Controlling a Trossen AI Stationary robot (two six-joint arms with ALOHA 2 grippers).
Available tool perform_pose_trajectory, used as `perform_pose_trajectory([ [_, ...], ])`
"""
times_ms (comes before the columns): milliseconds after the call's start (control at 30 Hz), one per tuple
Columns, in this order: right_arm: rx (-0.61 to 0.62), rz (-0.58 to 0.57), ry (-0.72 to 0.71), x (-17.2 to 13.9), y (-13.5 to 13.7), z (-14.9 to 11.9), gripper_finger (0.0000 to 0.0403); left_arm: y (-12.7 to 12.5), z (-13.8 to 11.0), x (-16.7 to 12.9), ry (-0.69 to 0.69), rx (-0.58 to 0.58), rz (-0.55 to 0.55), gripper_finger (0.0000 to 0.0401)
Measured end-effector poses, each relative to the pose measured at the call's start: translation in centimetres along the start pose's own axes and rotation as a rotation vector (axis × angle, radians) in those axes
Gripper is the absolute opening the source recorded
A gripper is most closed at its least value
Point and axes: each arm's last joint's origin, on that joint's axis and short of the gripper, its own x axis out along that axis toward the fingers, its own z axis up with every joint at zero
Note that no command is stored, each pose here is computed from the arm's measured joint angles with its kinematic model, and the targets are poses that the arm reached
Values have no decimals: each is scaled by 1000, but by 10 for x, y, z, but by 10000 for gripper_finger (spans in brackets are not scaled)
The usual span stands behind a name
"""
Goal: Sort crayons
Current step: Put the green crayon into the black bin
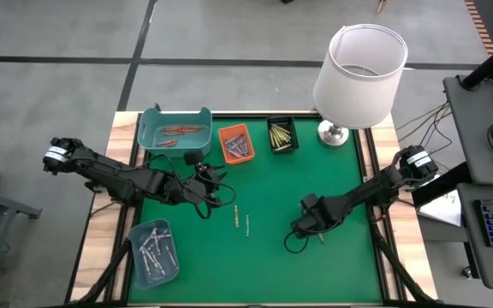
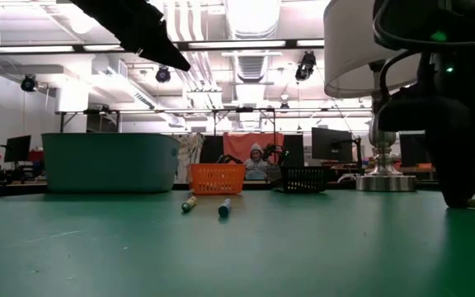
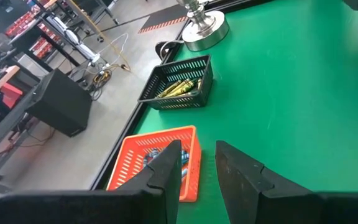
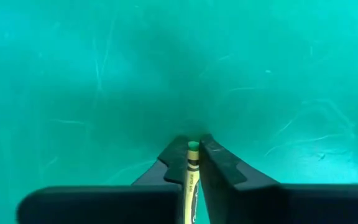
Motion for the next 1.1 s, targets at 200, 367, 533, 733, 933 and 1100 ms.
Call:
perform_pose_trajectory([
  [200, -68, 65, -147, -15, 10, 11, 9, 0, 0, 0, -1, -20, -1, 81],
  [367, -170, 128, -271, -38, 26, 32, 8, 0, 1, 0, -13, -42, -2, 81],
  [533, -308, 175, -467, -63, 44, 75, 8, 0, 3, 0, -22, -71, -2, 81],
  [733, -397, 41, -698, -88, 40, 138, 8, -2, 3, -2, -25, -88, -11, 81],
  [933, -320, -150, -817, -74, 14, 199, 8, -3, 3, -3, -26, -101, -14, 81],
  [1100, -278, -195, -860, -48, 0, 237, 8, -3, 2, -3, -25, -118, -19, 81],
])
